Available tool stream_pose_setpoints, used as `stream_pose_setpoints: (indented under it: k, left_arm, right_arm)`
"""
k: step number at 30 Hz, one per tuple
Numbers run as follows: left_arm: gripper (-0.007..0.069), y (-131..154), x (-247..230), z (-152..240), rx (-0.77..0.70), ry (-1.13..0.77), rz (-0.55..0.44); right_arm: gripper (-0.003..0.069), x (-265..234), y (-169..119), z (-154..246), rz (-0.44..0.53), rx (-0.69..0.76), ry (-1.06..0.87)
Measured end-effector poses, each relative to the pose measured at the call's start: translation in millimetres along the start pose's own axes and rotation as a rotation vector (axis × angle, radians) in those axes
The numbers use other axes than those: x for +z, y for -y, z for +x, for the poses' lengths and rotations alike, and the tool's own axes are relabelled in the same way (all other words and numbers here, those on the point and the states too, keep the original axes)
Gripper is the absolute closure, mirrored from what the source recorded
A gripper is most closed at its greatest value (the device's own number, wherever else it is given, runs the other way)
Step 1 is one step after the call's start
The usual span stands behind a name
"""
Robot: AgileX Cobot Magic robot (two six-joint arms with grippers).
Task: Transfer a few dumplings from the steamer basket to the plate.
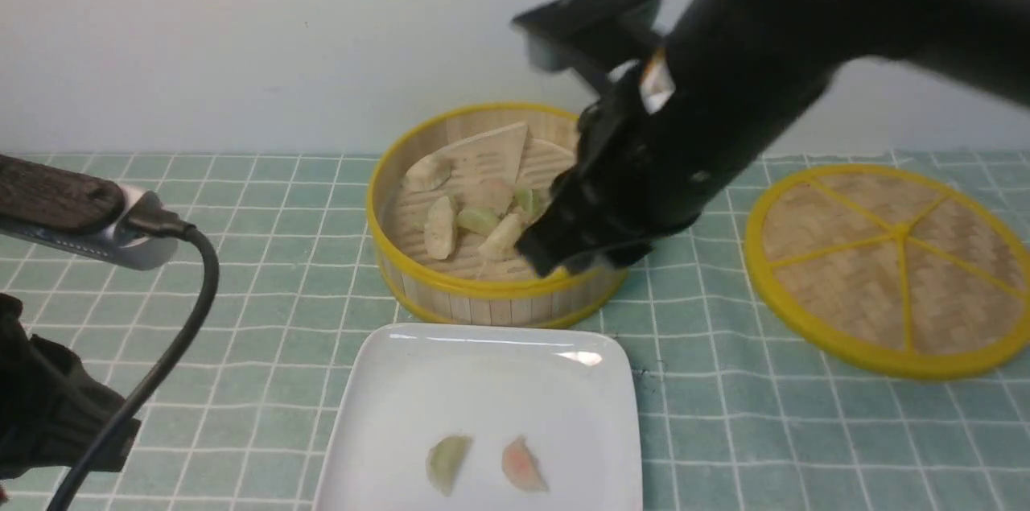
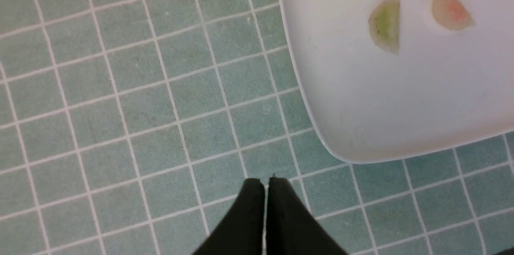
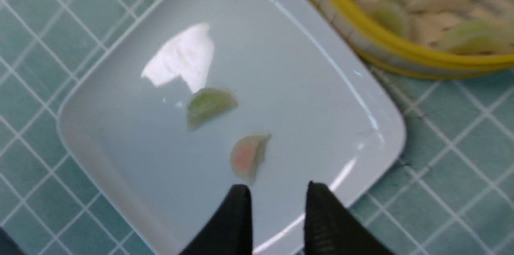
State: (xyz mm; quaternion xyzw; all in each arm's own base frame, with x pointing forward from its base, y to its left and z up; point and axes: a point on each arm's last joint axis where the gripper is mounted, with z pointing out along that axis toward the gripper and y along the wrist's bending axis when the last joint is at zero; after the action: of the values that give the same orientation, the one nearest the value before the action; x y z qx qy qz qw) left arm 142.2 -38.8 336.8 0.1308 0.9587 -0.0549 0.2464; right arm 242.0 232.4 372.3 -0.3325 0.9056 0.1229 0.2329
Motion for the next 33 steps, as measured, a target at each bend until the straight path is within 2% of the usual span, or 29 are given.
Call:
stream_pose_setpoints:
  k: [1,2,5,9,12,14,17,21,26,33]
  left_arm:
    - [0.0631,0,-7,2,0.002,0.050,-0.002]
    - [0.0631,1,-10,2,0.003,0.071,-0.003]
    - [0.0631,2,-17,4,0.001,0.128,0.004]
    - [0.0631,6,-30,7,-0.015,0.229,0.046]
    - [0.0631,9,-34,7,-0.017,0.271,0.069]
    - [0.0631,11,-36,4,-0.020,0.307,0.092]
    - [0.0631,12,-37,0,-0.029,0.351,0.111]
    - [0.0631,13,-39,-4,-0.043,0.432,0.123]
    - [0.0631,13,-39,7,-0.053,0.489,0.129]
    - [0.0631,15,-44,74,-0.067,0.725,0.145]
  right_arm:
    - [0.0636,-45,2,21,0.019,0.021,0.094]
    - [0.0650,-68,3,33,0.026,0.030,0.157]
    - [0.0667,-100,6,63,0.046,0.035,0.304]
    - [0.0673,-153,15,151,0.076,0.039,0.709]
    - [0.0673,-157,19,202,0.063,0.055,0.916]
    - [0.0673,-159,23,253,0.046,0.077,1.124]
    - [0.0673,-152,30,298,0.048,0.127,1.265]
    - [0.0673,-134,37,309,0.073,0.217,1.223]
    - [0.0673,-128,39,309,0.111,0.204,1.208]
    - [0.0673,-130,40,309,0.131,0.187,1.222]
